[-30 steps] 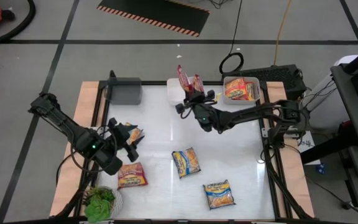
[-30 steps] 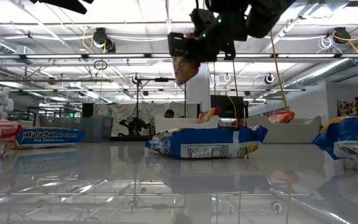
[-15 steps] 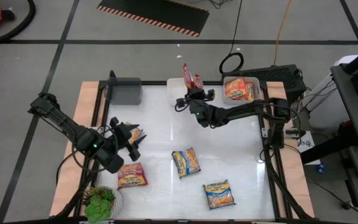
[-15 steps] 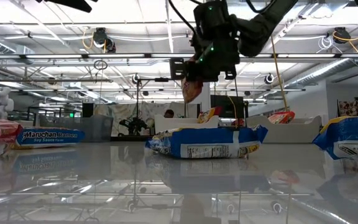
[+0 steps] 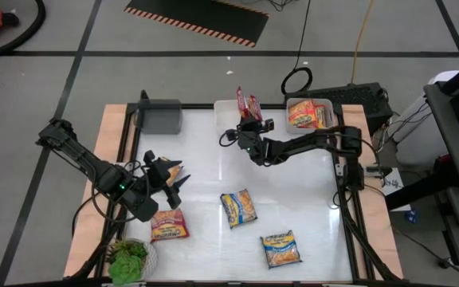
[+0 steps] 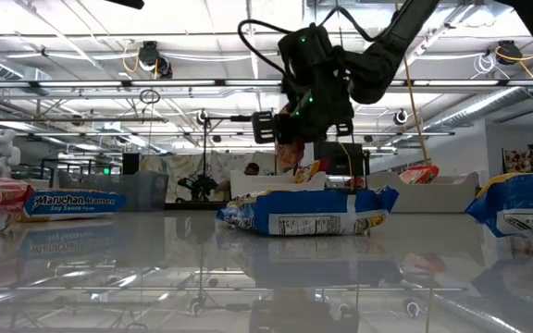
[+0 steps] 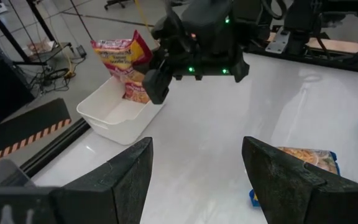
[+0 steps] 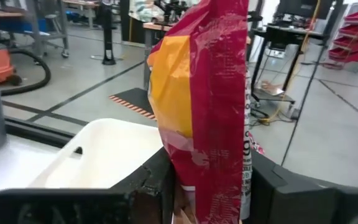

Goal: Sort Maruchan noodles
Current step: Put the right red noodle pack into the white bin

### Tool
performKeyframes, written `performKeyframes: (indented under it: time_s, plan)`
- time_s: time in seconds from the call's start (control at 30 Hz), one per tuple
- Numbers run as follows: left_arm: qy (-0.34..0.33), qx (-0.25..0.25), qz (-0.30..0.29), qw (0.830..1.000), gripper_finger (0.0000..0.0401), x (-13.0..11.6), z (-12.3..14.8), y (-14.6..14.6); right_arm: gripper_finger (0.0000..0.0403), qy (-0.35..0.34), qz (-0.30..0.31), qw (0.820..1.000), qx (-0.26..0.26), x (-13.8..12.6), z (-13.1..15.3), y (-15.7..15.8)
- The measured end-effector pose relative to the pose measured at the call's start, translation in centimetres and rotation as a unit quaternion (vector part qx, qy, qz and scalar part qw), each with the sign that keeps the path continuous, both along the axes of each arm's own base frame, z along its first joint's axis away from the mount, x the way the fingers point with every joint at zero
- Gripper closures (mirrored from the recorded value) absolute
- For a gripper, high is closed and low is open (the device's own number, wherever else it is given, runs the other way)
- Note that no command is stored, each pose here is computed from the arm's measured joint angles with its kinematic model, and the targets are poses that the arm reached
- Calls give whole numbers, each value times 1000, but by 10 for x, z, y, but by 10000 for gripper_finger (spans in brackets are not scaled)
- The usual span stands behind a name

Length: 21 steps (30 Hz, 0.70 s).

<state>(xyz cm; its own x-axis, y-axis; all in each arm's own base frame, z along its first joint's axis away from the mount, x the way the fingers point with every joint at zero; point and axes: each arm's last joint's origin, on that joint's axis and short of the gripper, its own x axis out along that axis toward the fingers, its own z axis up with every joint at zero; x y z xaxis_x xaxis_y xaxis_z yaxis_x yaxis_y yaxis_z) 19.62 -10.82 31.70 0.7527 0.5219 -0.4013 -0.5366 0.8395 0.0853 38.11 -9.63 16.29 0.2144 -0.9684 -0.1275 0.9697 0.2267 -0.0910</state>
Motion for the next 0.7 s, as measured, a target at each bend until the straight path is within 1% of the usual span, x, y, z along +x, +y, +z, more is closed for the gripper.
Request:
performKeyframes:
  time_s: [0.13,0.2,0.47,0.7]
  plan:
    - [2,2,-1,1000,148,0,0,0,284,-10,-4,1000,5,0,-4,-4]
    - [2,2,-1,1000,148,0,0,0,284,-11,5,1000,11,-1,-5,-8]
    - [3,2,-2,1000,148,0,0,0,283,-19,8,999,48,-6,-12,-23]
    - [2,1,-2,1000,148,0,0,0,283,-20,1,999,50,-8,-13,-28]
